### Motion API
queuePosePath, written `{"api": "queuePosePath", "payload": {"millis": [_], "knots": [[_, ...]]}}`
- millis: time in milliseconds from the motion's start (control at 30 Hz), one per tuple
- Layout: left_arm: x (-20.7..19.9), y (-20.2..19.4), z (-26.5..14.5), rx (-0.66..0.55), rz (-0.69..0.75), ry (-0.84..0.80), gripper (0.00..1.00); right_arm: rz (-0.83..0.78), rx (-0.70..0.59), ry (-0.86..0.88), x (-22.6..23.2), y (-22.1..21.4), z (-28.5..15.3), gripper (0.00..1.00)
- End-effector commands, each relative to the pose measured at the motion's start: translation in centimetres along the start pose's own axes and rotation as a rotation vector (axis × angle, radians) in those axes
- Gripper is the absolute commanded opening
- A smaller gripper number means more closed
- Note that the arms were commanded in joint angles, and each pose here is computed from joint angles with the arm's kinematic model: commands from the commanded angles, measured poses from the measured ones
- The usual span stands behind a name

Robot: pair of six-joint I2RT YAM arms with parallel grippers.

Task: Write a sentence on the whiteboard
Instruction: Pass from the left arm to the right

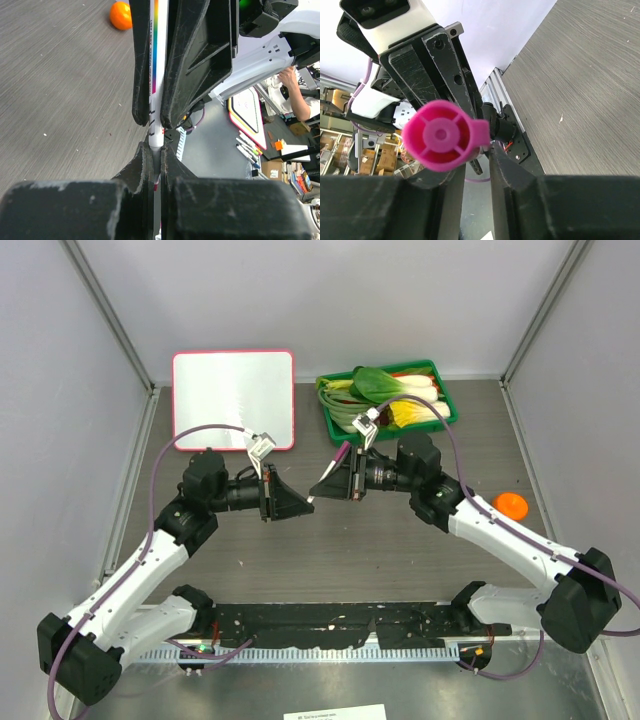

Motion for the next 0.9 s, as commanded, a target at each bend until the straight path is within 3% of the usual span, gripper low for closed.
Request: {"api": "queuePosePath", "payload": {"millis": [0,33,133,400,633,867], "knots": [[-0.9,0.6,-0.1,-0.020,0.038,-0.041,0.00,-0.031,-0.049,0.029,1.0,1.1,0.2,0.27],[-0.9,0.6,-0.2,-0.021,0.038,-0.040,0.00,-0.032,-0.053,0.028,1.1,1.2,0.1,0.20],[-0.9,0.4,-0.2,-0.021,0.036,-0.039,0.00,-0.030,-0.059,0.026,1.0,1.2,0.1,0.13],[-0.9,0.4,-0.2,-0.020,0.035,-0.045,0.00,-0.007,-0.135,0.036,1.2,2.1,0.1,0.39],[-1.0,0.4,-0.3,-0.024,0.037,-0.042,0.00,-0.024,-0.107,0.033,1.2,2.1,0.3,0.32],[-0.9,0.3,-0.3,-0.021,0.035,-0.040,0.00,-0.033,-0.071,0.009,0.9,1.0,-0.2,0.37]]}}
Point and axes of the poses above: each gripper's point midway between its finger pads, its own z axis out along the fingers, its own x axis along the line the jaws close on, y = z × x, the point moved 2 cm from there along -z, back along the fingers, and after that the axes turned 7 degrees about -z, right-handed, at the moved point
